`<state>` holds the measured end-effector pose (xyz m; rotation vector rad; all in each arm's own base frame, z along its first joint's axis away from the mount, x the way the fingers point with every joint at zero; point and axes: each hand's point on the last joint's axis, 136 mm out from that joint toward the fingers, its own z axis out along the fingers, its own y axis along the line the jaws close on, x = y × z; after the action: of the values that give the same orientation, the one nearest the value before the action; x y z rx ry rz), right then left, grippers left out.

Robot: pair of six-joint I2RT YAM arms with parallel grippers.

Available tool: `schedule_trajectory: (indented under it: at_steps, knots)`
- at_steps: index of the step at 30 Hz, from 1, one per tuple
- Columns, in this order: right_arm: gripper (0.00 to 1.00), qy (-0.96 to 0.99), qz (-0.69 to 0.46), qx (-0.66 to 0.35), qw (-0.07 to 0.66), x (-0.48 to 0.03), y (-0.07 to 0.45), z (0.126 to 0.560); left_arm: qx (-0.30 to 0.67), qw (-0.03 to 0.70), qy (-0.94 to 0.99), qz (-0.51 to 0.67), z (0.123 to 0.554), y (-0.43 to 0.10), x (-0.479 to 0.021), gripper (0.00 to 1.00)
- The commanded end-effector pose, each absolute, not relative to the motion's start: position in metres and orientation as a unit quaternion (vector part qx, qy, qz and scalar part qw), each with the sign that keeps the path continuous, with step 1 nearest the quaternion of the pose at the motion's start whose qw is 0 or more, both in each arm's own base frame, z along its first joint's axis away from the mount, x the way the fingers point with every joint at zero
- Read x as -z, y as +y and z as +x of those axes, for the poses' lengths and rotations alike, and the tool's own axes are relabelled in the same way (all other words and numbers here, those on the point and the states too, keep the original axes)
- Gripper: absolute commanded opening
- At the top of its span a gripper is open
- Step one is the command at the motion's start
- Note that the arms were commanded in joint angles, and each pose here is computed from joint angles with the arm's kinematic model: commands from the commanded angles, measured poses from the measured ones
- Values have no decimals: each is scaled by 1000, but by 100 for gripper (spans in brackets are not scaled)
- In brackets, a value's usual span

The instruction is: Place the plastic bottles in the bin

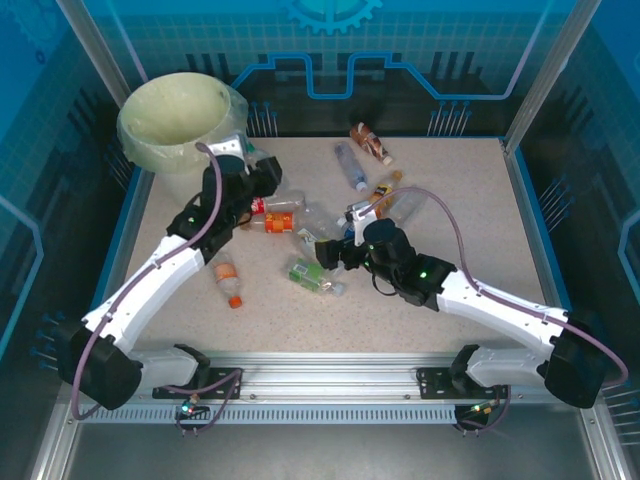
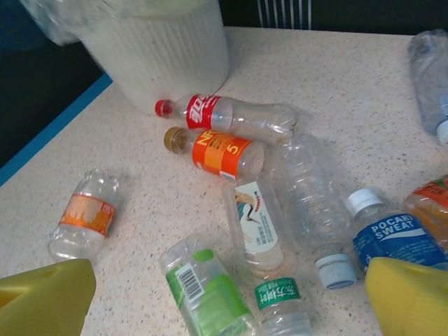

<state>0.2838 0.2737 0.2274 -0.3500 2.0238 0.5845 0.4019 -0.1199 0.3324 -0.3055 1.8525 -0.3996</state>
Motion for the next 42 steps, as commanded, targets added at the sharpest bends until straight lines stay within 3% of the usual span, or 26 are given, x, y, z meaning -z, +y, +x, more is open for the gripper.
schedule_trajectory:
  at_steps: [1, 8, 16, 31, 42]
  knots:
    - [100, 809, -85, -248, 525, -253, 258, 300, 112, 645, 743, -138, 407, -83, -392, 56]
    - [100, 807, -69, -241, 535, -255, 240, 300, 46, 686, 704, -176, 430, -23, -451, 56]
    - [100, 812, -65, -235, 530, -254, 230, 297, 8, 688, 695, -210, 469, 32, -469, 56]
    - [100, 826, -35, -213, 521, -254, 214, 296, 81, 612, 727, -300, 575, 76, -396, 59]
    - [100, 832, 9, -182, 525, -248, 179, 286, 120, 579, 710, -382, 621, 97, -339, 64]
